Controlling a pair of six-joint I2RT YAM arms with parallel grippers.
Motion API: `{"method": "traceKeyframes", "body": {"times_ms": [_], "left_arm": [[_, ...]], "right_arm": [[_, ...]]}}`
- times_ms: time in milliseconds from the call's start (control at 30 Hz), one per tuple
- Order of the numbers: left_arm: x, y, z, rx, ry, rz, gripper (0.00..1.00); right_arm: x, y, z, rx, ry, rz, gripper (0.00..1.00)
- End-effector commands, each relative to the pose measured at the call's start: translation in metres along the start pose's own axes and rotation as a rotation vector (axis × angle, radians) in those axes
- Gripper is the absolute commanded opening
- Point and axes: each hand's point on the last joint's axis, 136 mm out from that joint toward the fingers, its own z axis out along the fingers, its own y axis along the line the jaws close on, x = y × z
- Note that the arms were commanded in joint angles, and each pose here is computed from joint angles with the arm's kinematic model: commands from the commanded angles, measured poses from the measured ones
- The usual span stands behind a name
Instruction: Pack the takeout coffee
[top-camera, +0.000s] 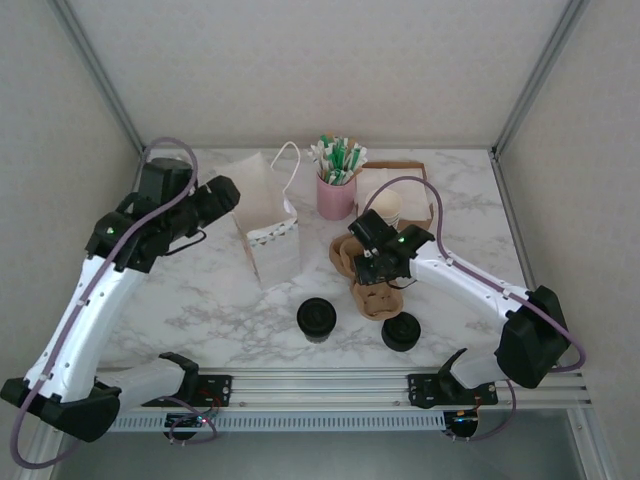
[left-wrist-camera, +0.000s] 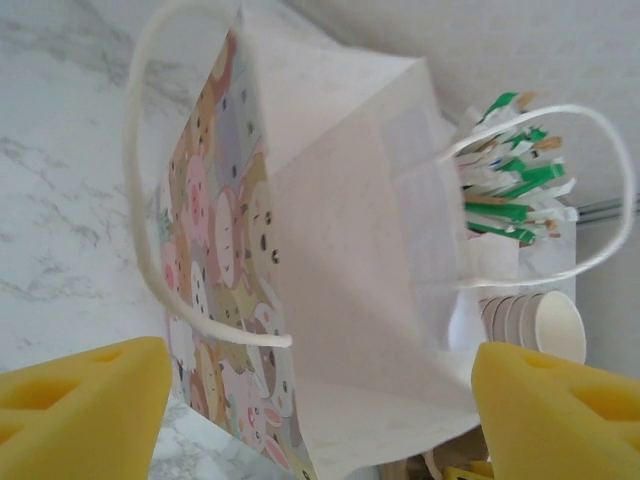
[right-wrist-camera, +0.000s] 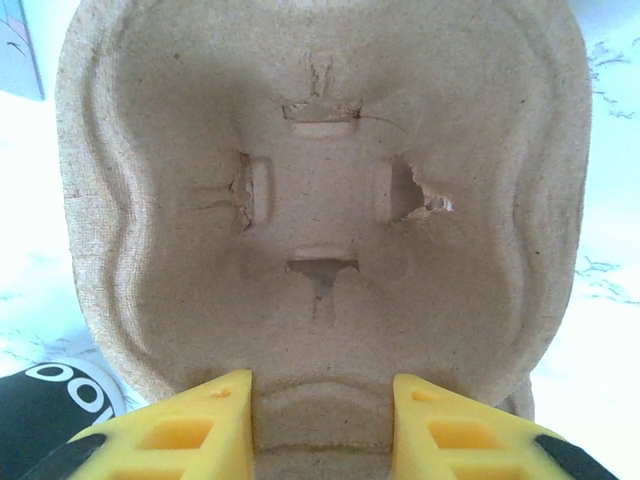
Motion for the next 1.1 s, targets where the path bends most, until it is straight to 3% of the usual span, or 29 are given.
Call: {"method": "traceKeyframes", "body": {"times_ms": [0, 233, 500, 733, 967, 1067], "left_arm": [[-0.018, 0.003, -0.029, -0.028, -0.081, 0.104, 0.85], [-0.058, 0.020, -0.043, -0.149, -0.239, 0.189, 0.90], [-0.090, 0.039, -0.005, -0.076, -0.184, -0.006, 0.79], [-0.100, 0.062, 0.059, -0.050, -0.066, -0.124, 0.77], [-0.121, 0.102, 0.121, -0.133, -0.021, -0.134, 0.72], [-0.111, 0.116, 0.160, -0.152, 0.070, -0.140, 0.71]], "right_arm": [[-0.001, -0.005, -0.020, 0.009, -0.002, 0.013, 0.33], [-0.014, -0.005, -0.061, -0.017, -0.086, 0.014, 0.34], [-0.046, -0.003, -0.136, -0.054, -0.263, 0.005, 0.35], [-0.080, 0.019, -0.201, -0.119, -0.442, -0.050, 0.35], [-0.115, 0.054, -0.234, -0.178, -0.557, -0.114, 0.34], [-0.129, 0.073, -0.247, -0.207, -0.598, -0.145, 0.34]]}}
